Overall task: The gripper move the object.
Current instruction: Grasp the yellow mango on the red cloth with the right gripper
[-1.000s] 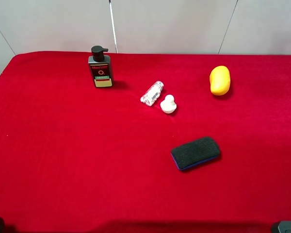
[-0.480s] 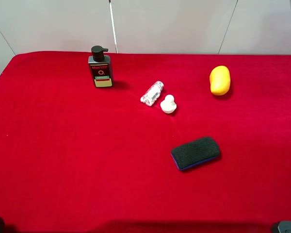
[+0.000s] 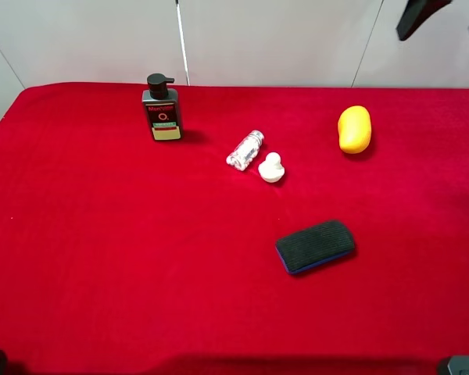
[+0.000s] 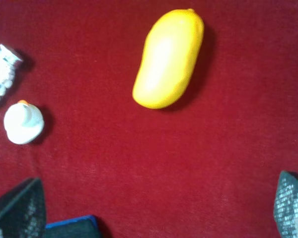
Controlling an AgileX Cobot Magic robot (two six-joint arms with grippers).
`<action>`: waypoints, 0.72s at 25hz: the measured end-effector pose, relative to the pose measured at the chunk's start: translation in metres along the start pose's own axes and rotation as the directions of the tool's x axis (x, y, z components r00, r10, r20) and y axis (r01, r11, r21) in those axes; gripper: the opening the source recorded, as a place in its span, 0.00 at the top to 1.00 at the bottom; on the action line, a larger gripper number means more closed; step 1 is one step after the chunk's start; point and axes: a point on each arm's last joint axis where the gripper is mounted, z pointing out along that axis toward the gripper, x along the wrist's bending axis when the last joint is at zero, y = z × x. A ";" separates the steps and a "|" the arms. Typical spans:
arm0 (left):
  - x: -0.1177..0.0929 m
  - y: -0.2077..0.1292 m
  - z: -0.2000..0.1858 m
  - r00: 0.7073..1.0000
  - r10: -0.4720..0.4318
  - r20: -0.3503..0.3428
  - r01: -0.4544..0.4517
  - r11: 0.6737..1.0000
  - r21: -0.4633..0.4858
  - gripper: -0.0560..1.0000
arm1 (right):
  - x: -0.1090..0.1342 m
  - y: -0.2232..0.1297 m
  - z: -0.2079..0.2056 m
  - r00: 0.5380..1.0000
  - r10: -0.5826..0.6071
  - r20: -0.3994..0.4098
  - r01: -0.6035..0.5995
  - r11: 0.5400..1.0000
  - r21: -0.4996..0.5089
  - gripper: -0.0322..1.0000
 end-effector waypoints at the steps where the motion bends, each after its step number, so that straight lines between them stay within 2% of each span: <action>1: 0.000 0.000 0.000 1.000 0.000 0.000 0.000 1.000 0.000 0.01 | 0.000 0.004 0.005 1.000 0.004 -0.008 -0.004 1.000 0.010 0.30; 8: 0.000 0.000 0.000 1.000 0.000 0.000 0.000 1.000 0.000 0.01 | -0.001 0.024 0.047 1.000 0.020 -0.023 -0.018 0.996 0.090 0.30; 18: 0.000 0.000 0.000 1.000 0.000 0.000 0.000 1.000 0.000 0.01 | -0.007 0.032 0.114 0.999 0.037 -0.016 -0.033 0.978 0.204 0.30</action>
